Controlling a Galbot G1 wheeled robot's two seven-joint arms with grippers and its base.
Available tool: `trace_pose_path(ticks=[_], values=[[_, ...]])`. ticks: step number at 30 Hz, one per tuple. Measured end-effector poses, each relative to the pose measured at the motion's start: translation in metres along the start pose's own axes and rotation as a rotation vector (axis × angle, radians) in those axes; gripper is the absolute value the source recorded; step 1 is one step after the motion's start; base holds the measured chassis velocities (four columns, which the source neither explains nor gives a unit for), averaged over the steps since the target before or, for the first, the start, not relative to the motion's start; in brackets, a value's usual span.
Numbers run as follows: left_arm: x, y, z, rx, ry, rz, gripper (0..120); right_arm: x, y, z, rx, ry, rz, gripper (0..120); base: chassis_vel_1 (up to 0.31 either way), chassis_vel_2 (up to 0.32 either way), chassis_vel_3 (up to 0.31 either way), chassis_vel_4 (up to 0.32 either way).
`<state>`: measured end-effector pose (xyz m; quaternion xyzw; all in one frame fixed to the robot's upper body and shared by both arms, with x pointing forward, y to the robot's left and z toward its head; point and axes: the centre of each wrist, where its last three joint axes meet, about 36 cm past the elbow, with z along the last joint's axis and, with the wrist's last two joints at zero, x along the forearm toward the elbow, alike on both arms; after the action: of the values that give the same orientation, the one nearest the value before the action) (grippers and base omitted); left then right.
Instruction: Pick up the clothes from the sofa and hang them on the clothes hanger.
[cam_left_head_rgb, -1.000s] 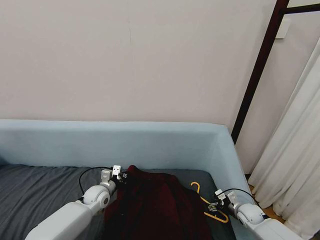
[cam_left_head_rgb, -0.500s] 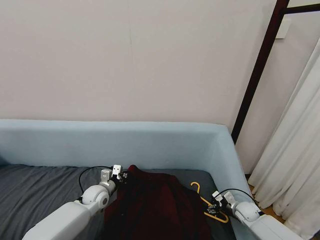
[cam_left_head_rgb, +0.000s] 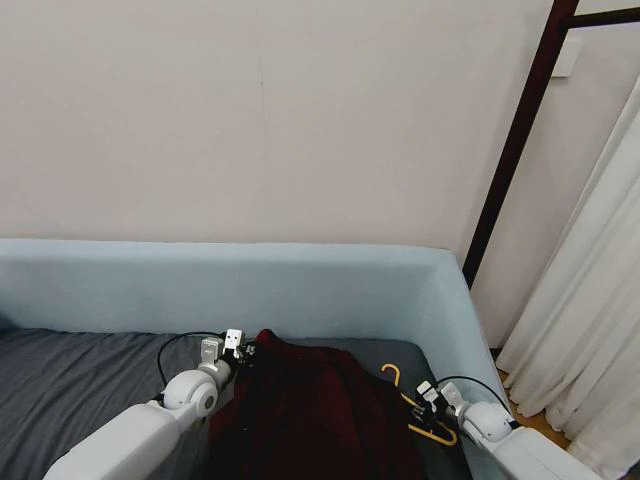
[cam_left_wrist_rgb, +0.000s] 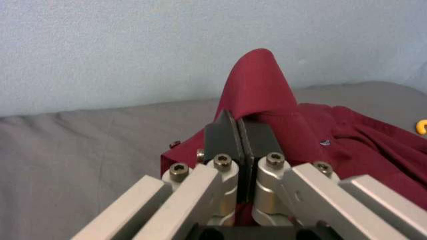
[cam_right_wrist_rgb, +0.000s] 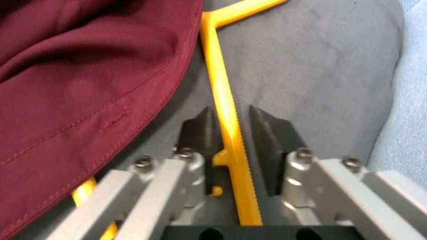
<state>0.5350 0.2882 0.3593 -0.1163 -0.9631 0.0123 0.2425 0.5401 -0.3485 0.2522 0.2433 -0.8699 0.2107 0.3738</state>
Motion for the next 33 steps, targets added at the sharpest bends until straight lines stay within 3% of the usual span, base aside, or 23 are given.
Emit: trace_pose_path(ticks=[5,19,26,33], values=[[-0.001,-0.001,0.000,0.004,-0.004,0.002,0,0.003,-0.004,0.000,-0.001,-0.001,0.005,4,0.000,0.000,0.000,0.000],[0.003,0.006,-0.004,0.003,-0.016,-0.007,0,0.009,-0.009,-0.005,-0.034,-0.016,0.082,4,0.000,0.000,0.000,0.000],[0.010,0.014,-0.011,0.000,-0.033,-0.010,0,0.010,-0.022,-0.025,-0.053,-0.055,0.231,4,0.000,0.000,0.000,0.000],[0.013,0.012,-0.014,0.000,-0.042,0.000,0,0.018,-0.027,-0.048,-0.043,-0.122,0.286,4,0.000,0.000,0.000,0.000]])
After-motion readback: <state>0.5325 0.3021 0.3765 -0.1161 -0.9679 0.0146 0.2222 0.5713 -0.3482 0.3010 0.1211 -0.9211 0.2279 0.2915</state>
